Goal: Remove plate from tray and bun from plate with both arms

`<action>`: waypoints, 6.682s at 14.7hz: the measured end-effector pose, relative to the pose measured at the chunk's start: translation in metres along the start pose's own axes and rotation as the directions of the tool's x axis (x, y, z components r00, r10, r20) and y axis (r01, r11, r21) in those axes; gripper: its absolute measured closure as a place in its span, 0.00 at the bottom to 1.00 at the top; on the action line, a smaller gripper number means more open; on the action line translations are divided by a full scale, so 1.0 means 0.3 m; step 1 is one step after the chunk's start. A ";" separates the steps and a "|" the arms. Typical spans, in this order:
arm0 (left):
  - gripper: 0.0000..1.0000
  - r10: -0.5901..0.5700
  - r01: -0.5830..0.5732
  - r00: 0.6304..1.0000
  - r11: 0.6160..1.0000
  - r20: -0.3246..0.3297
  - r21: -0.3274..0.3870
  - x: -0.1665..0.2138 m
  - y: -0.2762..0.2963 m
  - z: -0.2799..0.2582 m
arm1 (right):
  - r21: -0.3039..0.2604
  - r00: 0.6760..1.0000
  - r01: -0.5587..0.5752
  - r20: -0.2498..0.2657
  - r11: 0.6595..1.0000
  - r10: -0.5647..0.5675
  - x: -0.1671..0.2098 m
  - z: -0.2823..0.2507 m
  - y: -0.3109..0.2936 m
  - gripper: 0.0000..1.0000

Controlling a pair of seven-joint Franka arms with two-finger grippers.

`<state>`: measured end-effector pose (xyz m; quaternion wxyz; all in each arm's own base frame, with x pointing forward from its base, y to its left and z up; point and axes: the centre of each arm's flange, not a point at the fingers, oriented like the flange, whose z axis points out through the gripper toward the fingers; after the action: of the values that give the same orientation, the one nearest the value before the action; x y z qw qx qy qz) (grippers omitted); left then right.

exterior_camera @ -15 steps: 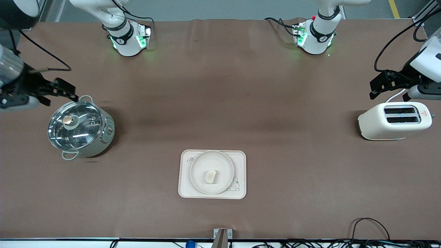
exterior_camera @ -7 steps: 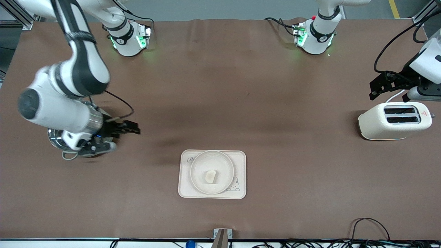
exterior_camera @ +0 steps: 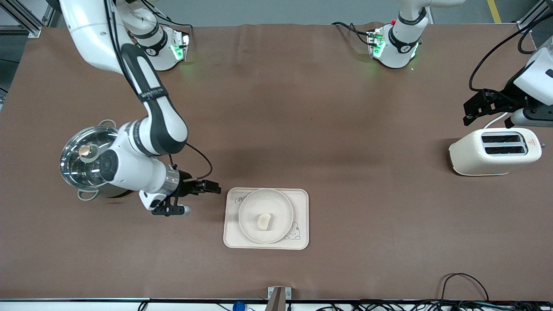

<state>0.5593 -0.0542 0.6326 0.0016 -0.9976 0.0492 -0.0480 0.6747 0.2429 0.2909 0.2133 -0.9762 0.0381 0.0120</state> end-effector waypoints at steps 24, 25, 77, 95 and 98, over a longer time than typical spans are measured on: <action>0.00 0.001 -0.001 1.000 1.000 0.013 0.000 -0.004 0.002 0.004 | 0.062 0.991 -0.075 -0.103 0.995 0.081 0.113 0.450 -0.082 0.95; 0.00 0.001 -0.001 1.000 1.000 0.013 0.000 -0.004 0.002 0.004 | 0.063 0.991 -0.074 -0.105 0.995 0.080 0.116 0.446 -0.079 0.95; 0.00 -0.294 0.296 0.955 0.952 0.037 -0.080 -0.192 1.525 1.249 | -0.284 0.992 0.130 0.038 0.950 -0.124 -0.463 -1.171 0.396 0.00; 0.74 -0.287 0.287 0.958 0.954 0.008 -0.081 -0.317 1.634 1.441 | -0.452 0.987 0.154 0.029 0.878 -0.159 -0.403 -1.469 0.320 0.00; 0.89 -0.289 0.289 0.957 0.957 -0.005 -0.005 -0.259 1.578 1.367 | -0.452 0.986 0.157 0.030 0.878 -0.161 -0.403 -1.468 0.315 0.00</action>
<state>0.4754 -0.5183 0.2131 -0.0077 -0.9940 -0.0968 -0.0503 0.5498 -0.0182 0.6565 -0.0200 -0.9988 -0.0451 -0.0014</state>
